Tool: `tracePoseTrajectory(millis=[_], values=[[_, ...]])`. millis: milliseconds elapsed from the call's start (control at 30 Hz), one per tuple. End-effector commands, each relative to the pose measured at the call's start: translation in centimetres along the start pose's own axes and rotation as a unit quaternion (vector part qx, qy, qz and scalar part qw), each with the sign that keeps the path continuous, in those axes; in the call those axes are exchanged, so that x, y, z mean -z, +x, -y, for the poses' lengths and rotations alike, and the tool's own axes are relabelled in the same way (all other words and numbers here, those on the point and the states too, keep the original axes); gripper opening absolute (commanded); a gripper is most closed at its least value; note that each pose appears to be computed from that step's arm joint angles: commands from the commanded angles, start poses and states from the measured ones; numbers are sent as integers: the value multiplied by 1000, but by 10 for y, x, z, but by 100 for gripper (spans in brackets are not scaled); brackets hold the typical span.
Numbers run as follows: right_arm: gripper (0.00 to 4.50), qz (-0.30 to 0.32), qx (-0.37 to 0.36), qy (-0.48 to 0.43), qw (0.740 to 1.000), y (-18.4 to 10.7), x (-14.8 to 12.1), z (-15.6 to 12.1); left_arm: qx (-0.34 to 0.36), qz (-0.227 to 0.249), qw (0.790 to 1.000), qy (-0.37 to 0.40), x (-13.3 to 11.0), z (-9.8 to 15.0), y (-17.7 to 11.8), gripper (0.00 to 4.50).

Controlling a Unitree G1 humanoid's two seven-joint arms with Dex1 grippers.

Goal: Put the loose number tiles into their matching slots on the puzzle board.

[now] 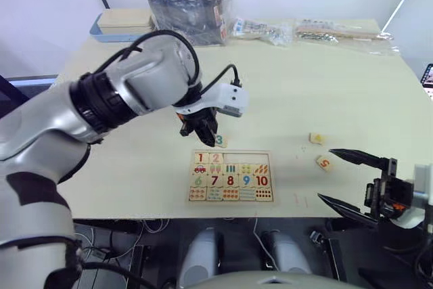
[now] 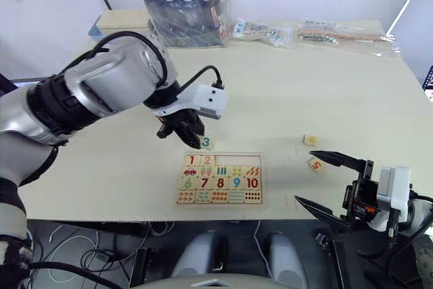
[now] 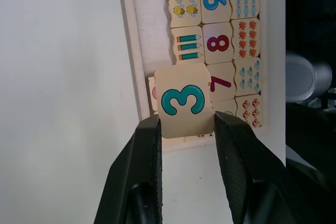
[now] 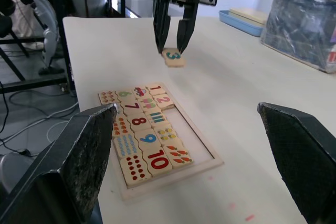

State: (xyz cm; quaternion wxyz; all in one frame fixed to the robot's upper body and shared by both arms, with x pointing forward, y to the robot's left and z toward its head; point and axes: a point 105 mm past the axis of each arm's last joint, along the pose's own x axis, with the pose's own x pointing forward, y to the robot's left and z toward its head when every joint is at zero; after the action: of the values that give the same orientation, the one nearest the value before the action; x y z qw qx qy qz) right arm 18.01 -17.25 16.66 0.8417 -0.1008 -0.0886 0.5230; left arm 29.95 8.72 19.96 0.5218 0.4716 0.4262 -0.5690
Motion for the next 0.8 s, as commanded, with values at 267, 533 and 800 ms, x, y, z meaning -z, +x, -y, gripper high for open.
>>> tracePoseTrajectory(millis=[267,533,800], values=[[450,11,-2,-26,1000,4,-10,-6,11,-30,999,-12,0,-13,24,95],[450,5,-1,-24,1000,2,-10,-9,20,-33,999,-3,-9,-10,39,95],[450,3,4,-21,1000,2,-8,-12,12,-34,999,-4,-14,-11,48,95]])
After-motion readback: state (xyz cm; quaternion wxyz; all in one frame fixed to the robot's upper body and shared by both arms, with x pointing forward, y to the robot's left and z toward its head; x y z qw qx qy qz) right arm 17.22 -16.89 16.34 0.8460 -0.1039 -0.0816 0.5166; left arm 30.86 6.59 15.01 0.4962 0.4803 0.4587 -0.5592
